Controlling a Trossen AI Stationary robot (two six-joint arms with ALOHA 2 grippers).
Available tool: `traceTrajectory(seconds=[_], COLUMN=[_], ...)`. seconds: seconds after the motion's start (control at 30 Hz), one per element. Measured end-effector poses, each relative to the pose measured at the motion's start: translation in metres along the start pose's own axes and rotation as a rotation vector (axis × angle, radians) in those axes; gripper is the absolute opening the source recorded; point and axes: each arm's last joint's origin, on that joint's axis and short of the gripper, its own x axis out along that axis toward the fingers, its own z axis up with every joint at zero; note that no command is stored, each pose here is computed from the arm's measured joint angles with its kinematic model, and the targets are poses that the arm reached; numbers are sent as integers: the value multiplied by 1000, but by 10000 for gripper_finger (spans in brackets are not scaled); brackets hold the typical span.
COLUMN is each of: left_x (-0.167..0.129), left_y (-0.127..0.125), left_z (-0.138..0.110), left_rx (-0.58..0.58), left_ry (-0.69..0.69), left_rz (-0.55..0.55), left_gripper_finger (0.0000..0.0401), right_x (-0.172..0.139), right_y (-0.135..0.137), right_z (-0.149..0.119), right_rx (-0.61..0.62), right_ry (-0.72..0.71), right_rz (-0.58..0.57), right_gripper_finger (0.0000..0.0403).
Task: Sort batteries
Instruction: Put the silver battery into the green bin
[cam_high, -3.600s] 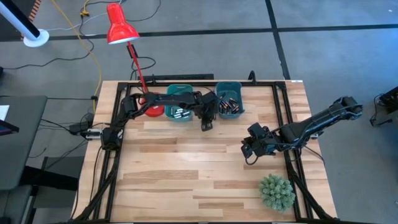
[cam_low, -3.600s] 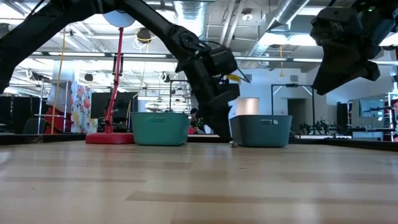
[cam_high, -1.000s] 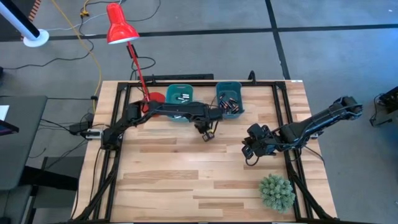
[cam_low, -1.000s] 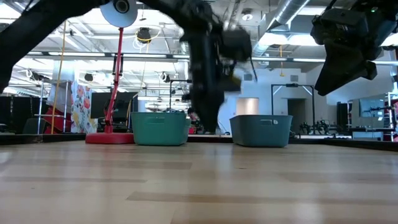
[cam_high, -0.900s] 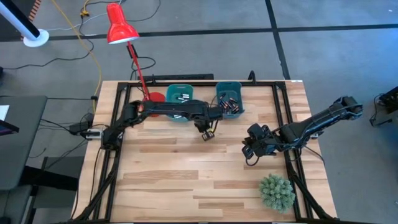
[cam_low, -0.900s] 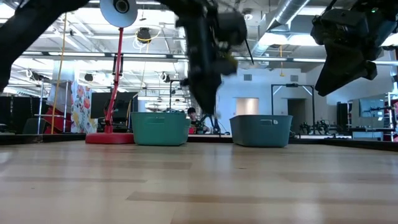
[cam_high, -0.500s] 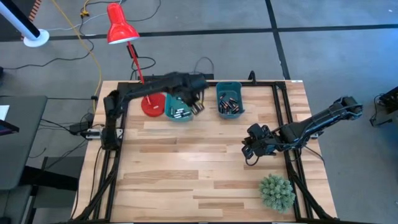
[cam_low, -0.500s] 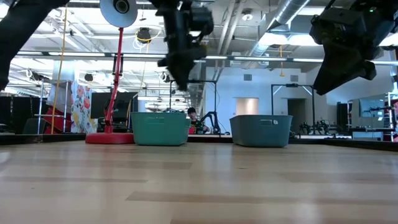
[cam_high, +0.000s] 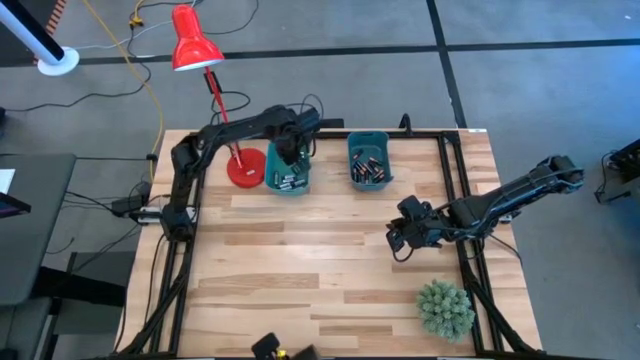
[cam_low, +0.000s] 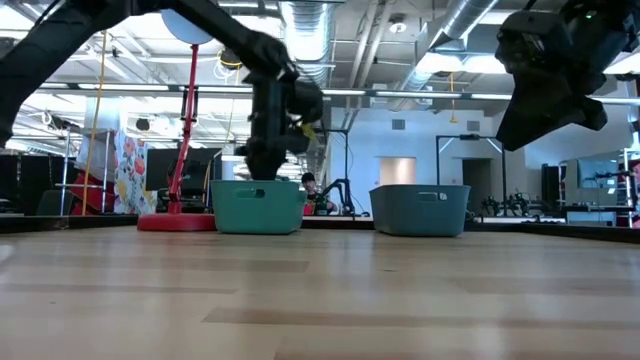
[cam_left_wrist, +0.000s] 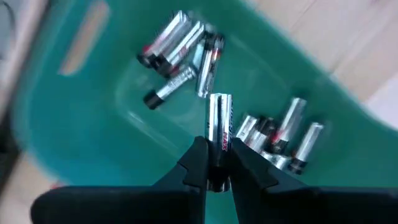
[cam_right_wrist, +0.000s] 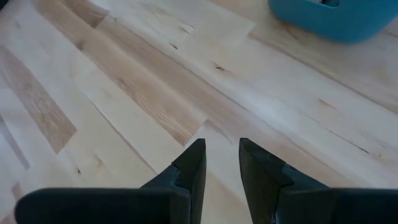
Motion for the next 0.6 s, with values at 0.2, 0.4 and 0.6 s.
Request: traceTrajectory(seconds=[0.2,0.4,0.6], left_x=[33,48,57], left_y=[4,2,1], left_z=[-8,-11,-15], left_rx=[-18,-29,-45], left_ry=[-1,-29,-17], left_rz=[-72,-96,-96], left_gripper_finger=[35,35,100], right_x=[1,4,5], right_y=[0,-3,-5], right_z=[1,6,10], right_rx=[8,33,48], right_ry=[-4,-16,-24], right_rz=[-2,-22,-36], right_gripper_finger=[113,113,113])
